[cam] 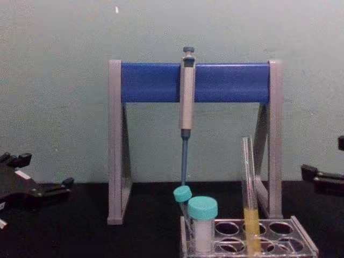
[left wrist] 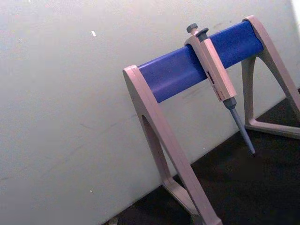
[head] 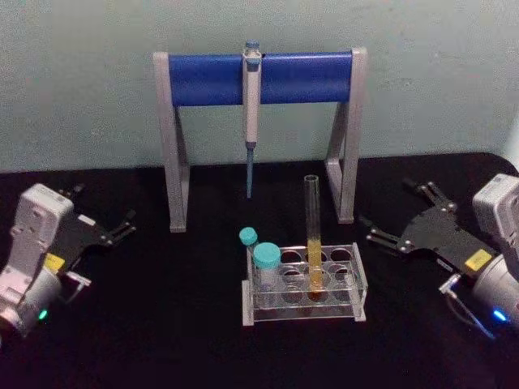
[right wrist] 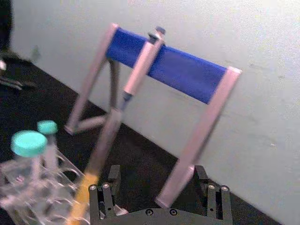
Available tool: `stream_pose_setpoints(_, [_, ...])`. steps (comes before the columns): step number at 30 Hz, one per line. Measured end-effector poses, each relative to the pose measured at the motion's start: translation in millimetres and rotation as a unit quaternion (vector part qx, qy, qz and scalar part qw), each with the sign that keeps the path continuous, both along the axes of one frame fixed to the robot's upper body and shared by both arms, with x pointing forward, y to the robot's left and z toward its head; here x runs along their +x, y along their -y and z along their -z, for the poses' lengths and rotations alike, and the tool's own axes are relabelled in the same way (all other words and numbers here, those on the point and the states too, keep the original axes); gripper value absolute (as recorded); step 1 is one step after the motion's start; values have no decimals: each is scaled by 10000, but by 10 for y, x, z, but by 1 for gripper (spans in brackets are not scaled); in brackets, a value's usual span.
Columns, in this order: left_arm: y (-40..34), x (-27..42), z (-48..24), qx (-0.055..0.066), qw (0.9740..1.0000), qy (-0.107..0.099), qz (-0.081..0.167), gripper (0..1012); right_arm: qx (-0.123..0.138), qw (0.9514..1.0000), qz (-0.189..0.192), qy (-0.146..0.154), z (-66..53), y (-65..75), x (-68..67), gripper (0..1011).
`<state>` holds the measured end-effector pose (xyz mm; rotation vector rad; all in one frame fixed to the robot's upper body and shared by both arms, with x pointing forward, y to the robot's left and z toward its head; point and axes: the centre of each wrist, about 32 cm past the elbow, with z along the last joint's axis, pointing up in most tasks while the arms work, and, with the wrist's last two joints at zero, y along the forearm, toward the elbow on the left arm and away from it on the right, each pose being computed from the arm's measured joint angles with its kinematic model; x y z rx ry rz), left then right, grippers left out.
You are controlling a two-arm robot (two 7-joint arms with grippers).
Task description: Pick up the test tube from the test tube rack, shake it, then place it back into the test tube rack.
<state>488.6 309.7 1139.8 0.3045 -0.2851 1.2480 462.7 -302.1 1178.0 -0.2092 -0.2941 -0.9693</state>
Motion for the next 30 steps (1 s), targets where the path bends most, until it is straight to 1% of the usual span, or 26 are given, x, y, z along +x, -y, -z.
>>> stream_pose_setpoints(4, [0,0,0,0,10000,0,0,1001,312,9991,-280,-110,-14,-73,40,1000])
stream_pose_setpoints(6, [0,0,0,0,10000,0,0,1001,408,9984,-359,-155,-10,-102,62,1000])
stream_pose_setpoints(9, [0,0,0,0,10000,0,0,1001,632,9962,-527,-281,-9,-170,124,1000])
stream_pose_setpoints(11, [0,0,0,0,10000,0,0,1001,679,9956,-558,-316,-11,-184,139,1000])
stream_pose_setpoints(12, [0,0,0,0,10000,0,0,1001,761,9944,-609,-395,-17,-210,166,1000])
stream_pose_setpoints(14, [0,0,0,0,10000,0,0,1001,834,9933,-648,-477,-25,-232,193,1000])
stream_pose_setpoints(17, [0,0,0,0,10000,0,0,1001,1055,9893,-733,-697,-42,-271,259,1000])
stream_pose_setpoints(20, [0,0,0,0,10000,0,0,1001,1212,9858,-783,-854,-57,-288,312,1000])
stream_pose_setpoints(27, [0,0,0,0,10000,0,0,1001,1353,9813,-843,-1080,-97,-333,418,1000])
stream_pose_setpoints(30, [0,0,0,0,10000,0,0,1001,1343,9803,-835,-1183,-108,-355,452,1000])
